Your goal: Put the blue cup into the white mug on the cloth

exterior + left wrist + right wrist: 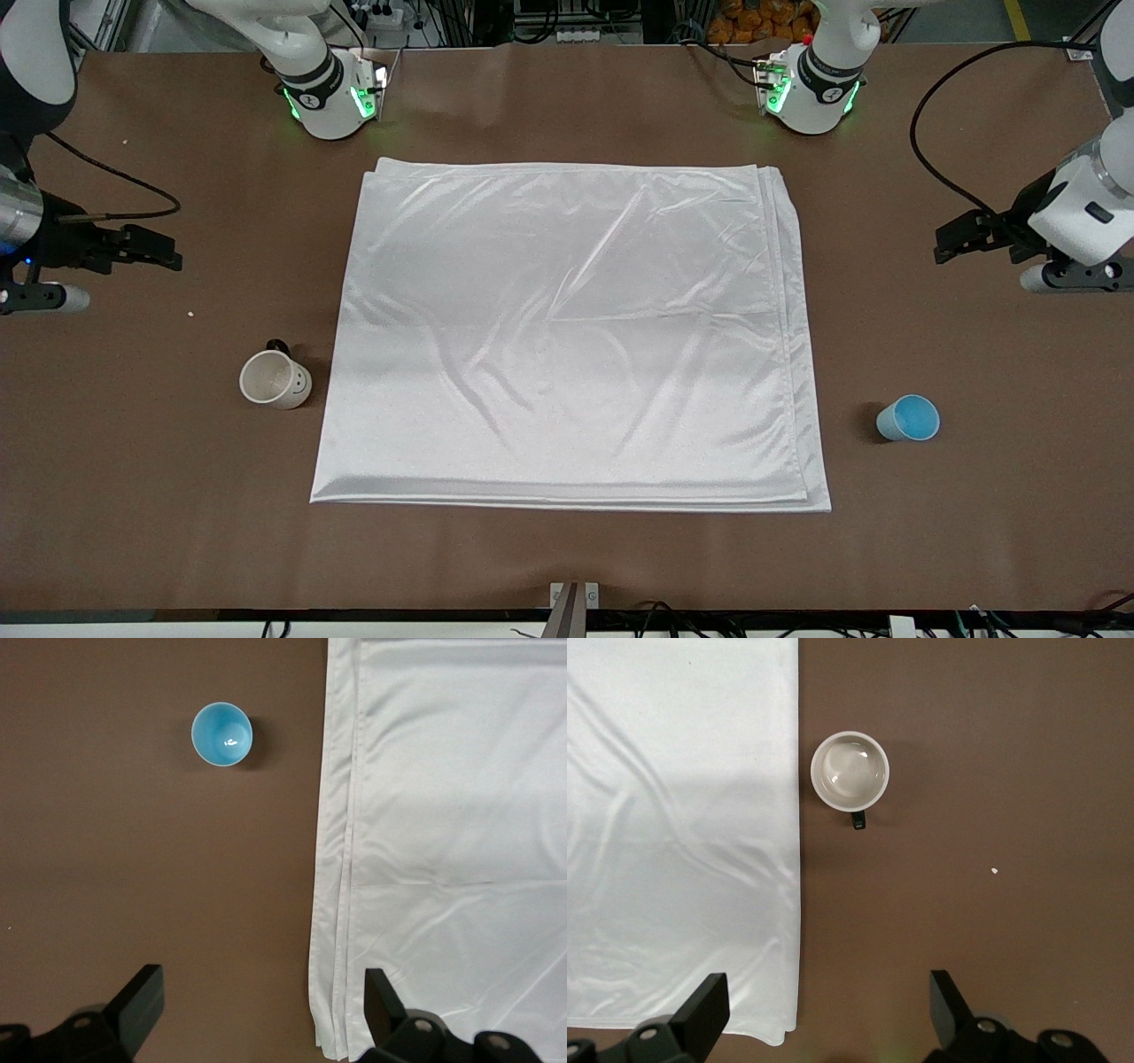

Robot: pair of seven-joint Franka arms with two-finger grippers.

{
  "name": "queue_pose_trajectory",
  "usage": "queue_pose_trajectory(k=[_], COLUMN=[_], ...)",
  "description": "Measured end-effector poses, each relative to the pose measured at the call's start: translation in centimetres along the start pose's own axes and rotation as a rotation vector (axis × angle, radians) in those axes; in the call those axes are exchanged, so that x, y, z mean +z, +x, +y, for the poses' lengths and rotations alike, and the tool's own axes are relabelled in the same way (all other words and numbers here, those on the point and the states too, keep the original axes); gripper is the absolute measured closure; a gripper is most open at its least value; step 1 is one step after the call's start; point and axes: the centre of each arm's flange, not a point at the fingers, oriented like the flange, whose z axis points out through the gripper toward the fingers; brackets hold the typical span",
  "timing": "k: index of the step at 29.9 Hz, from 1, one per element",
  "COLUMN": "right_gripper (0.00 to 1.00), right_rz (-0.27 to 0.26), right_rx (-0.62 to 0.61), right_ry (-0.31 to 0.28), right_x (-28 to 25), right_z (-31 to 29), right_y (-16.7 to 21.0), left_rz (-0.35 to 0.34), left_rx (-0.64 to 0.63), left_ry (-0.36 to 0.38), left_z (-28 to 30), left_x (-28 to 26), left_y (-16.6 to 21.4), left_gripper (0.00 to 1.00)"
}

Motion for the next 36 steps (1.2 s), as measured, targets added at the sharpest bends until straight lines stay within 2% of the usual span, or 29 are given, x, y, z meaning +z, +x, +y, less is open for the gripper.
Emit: queue_pose_trajectory(k=[7, 17, 30, 36], right_gripper=[0.00, 0.00, 0.00, 0.01], right_rz=[-0.047, -0.065, -0.018, 0.020], right_rx=[0.009, 0.032, 0.043, 0.049], right_ry=[0.033, 0.057, 0.053, 0.047], right_x=[2.8, 8.2, 14.6, 17.1], right_z=[0.4, 1.5, 1.7, 1.8], right_y=[0.1, 0.4, 0.7, 0.7], left_rz=[-0.017, -0.020, -0.005, 0.006], left_rx=[-0.020, -0.039, -0.022, -0.020], left_ry=[0.034, 0.034, 0.022, 0.019], left_z=[-1.8, -6.7, -7.0, -7.1], left_x=[4.1, 10.1, 21.0, 24.0], left_y=[3.4, 7.0, 11.6, 12.6], left_gripper=[0.00, 0.00, 0.00, 0.00])
